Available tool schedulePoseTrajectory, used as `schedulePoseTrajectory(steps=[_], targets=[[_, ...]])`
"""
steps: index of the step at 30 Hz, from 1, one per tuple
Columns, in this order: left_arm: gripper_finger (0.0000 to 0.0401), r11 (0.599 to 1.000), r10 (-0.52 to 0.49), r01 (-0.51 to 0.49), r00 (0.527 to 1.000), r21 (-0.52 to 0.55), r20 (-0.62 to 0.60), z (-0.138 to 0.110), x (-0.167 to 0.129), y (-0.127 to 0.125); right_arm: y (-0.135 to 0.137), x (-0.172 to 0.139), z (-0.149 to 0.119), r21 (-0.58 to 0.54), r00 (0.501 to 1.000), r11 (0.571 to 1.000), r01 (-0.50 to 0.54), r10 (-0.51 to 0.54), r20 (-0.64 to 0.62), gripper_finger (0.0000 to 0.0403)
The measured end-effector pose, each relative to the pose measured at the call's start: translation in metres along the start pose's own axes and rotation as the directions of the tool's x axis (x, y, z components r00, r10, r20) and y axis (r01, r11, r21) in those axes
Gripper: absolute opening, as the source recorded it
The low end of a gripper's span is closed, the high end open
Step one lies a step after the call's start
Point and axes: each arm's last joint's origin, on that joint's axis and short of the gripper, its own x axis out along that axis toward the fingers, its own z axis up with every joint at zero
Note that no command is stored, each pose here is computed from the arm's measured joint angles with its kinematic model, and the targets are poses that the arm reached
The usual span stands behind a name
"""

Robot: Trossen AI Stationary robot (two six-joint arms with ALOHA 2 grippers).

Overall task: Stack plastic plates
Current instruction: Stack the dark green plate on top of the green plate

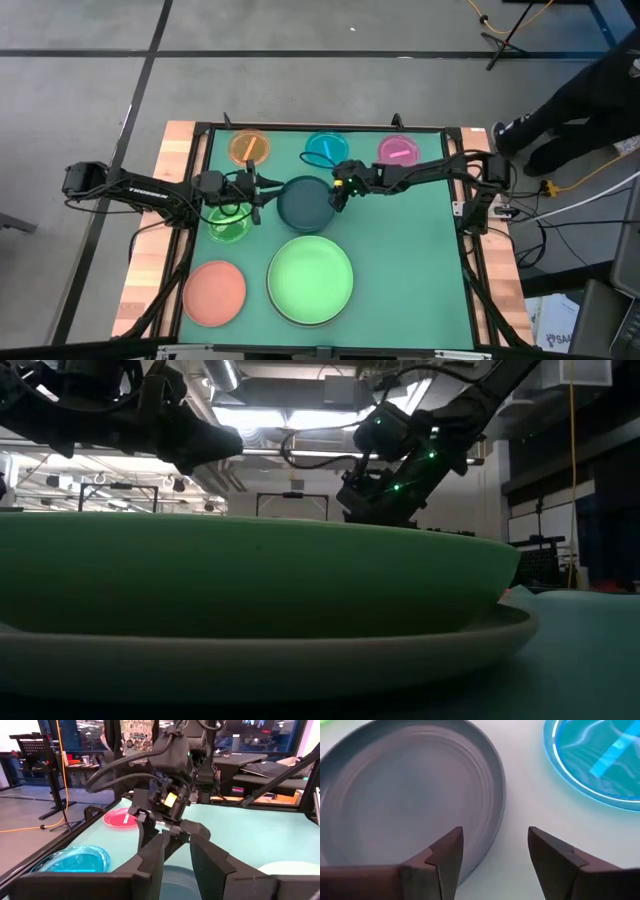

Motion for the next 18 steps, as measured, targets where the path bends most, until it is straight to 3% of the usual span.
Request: schedulePoseTrajectory(steps=[18], targets=[[0.0089, 1.000, 0.003, -0.003, 1.000, 0.000, 0.000, 0.000, 0.000, 0.000, -0.001, 0.021, -0.014, 0.003, 0.997, 1.000, -0.022, 0.022, -0.071, 0.0209]])
